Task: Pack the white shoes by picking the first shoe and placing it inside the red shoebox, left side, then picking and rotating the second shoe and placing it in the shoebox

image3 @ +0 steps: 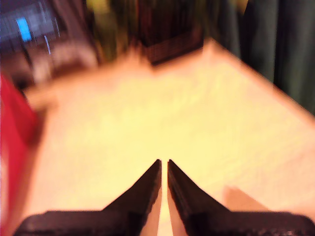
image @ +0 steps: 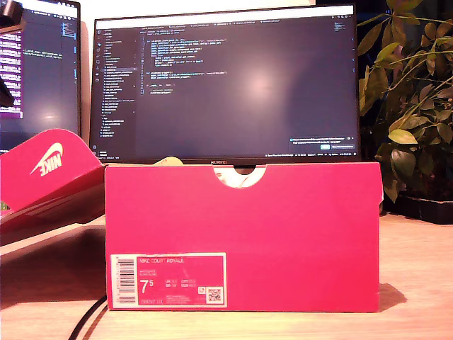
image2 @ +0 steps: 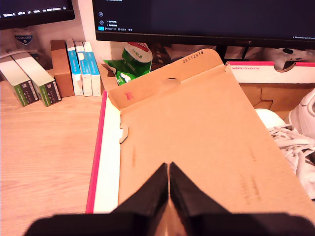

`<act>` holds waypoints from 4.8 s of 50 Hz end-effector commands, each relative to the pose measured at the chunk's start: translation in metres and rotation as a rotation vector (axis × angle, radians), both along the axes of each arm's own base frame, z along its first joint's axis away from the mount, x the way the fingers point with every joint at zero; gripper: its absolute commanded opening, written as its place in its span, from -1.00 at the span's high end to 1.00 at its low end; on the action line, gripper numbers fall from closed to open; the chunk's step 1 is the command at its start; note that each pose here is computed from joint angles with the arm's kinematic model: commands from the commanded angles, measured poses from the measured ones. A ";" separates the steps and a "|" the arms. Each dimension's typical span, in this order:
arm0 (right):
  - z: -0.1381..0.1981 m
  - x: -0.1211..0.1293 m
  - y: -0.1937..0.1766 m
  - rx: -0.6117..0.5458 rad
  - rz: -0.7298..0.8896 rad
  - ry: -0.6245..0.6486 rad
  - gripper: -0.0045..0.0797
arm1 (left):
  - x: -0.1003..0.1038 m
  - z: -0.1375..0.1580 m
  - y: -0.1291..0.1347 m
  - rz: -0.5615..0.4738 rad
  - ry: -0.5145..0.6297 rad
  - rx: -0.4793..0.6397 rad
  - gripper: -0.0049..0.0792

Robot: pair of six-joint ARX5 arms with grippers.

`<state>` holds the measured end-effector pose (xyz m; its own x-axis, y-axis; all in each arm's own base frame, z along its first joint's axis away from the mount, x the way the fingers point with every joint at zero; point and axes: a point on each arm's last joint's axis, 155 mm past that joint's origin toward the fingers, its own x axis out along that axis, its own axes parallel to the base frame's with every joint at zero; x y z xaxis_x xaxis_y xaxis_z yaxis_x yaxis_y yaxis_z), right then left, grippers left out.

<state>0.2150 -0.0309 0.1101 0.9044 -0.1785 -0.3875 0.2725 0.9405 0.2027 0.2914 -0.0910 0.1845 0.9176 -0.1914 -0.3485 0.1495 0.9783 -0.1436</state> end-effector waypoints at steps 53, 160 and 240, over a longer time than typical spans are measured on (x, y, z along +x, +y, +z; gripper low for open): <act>-0.036 -0.003 0.007 0.159 -0.017 0.069 0.92 | 0.004 0.021 -0.001 0.000 -0.076 -0.031 0.93; -0.022 0.000 -0.011 -0.299 0.080 0.097 0.92 | -0.025 0.010 0.064 0.145 -0.037 0.097 0.93; -0.021 0.000 -0.011 -0.299 0.080 0.096 0.92 | -0.037 -0.066 0.083 0.154 -0.203 0.023 0.93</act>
<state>0.2149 -0.0410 0.0923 0.8831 -0.2211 -0.4139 0.1939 0.9751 -0.1072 0.2540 -0.0075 0.1333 0.9909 -0.0369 -0.1291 0.0225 0.9935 -0.1112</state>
